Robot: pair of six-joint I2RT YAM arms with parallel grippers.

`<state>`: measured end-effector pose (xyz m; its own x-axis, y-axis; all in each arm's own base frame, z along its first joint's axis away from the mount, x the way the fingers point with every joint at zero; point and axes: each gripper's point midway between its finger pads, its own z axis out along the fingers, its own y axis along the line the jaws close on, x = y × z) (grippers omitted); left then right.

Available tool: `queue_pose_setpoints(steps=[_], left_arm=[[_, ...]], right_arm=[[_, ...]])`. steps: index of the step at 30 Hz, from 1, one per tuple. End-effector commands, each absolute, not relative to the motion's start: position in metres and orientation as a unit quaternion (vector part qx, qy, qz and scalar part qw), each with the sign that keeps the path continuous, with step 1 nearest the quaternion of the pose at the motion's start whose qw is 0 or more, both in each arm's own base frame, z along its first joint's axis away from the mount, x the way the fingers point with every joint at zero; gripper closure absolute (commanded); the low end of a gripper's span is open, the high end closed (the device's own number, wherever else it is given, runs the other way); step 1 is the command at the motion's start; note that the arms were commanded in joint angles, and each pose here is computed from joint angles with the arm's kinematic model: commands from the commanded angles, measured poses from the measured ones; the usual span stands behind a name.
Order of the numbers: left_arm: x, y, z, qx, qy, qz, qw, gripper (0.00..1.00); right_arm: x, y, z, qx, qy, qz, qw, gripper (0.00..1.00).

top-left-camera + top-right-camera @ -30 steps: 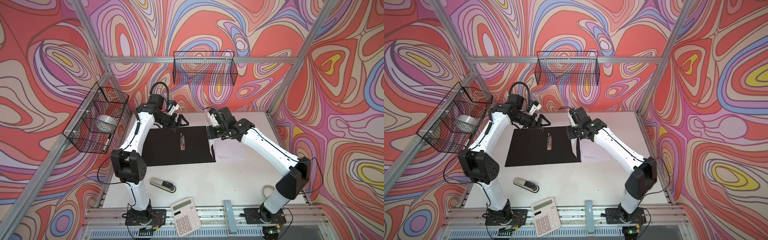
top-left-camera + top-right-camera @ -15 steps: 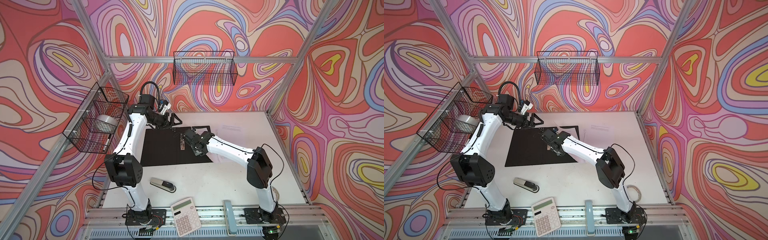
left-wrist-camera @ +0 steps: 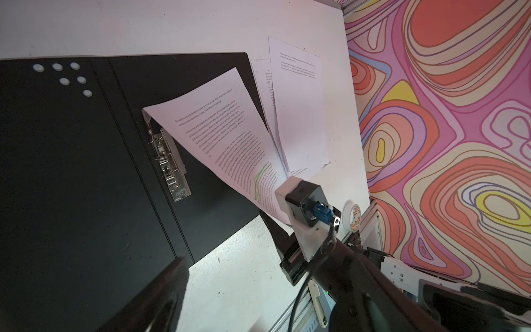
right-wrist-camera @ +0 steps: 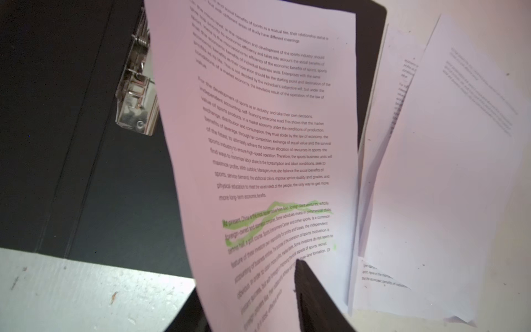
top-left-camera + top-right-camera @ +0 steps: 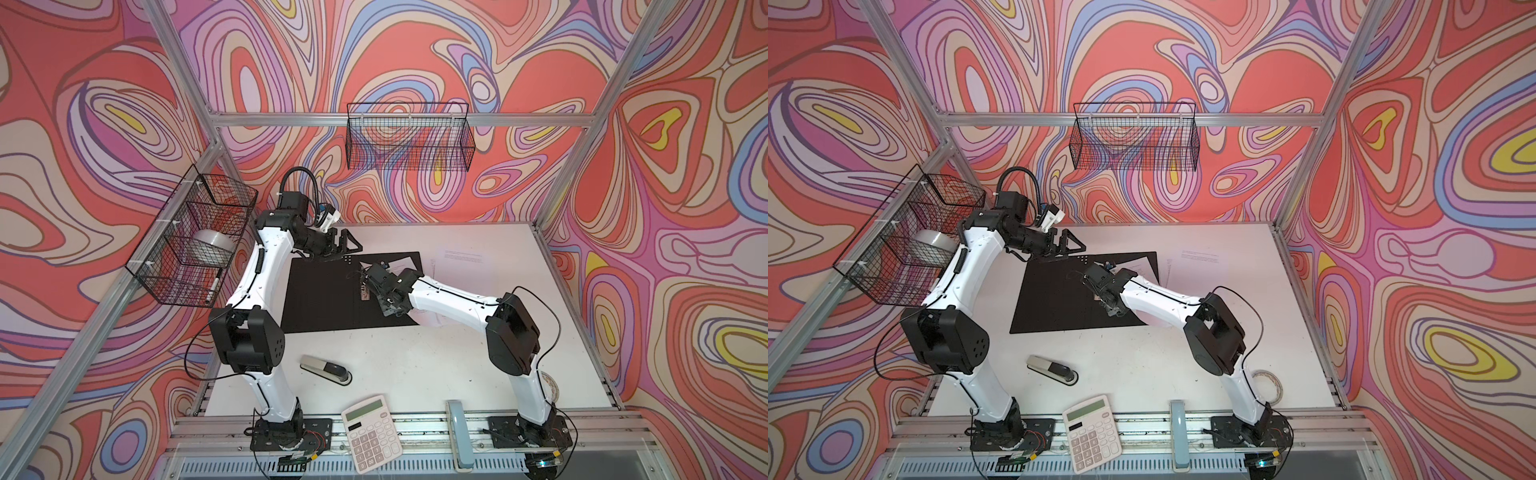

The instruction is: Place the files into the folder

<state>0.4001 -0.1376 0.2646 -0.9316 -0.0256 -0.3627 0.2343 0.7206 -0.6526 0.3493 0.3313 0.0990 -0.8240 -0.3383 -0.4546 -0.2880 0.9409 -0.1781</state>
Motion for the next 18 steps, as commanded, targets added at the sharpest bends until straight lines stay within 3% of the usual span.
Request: queue_pose_setpoints(steps=[1,18], left_arm=[[0.394,-0.135,0.275,0.061,0.911,-0.366,0.182,0.1],[0.384,-0.127,0.239,0.057,0.926,-0.339,0.159,0.1]], right_arm=[[0.345,0.354,0.109,-0.156,0.954,0.016,0.254,0.5],[0.32,0.392,0.151,-0.124,0.944,0.192,0.237,0.35]])
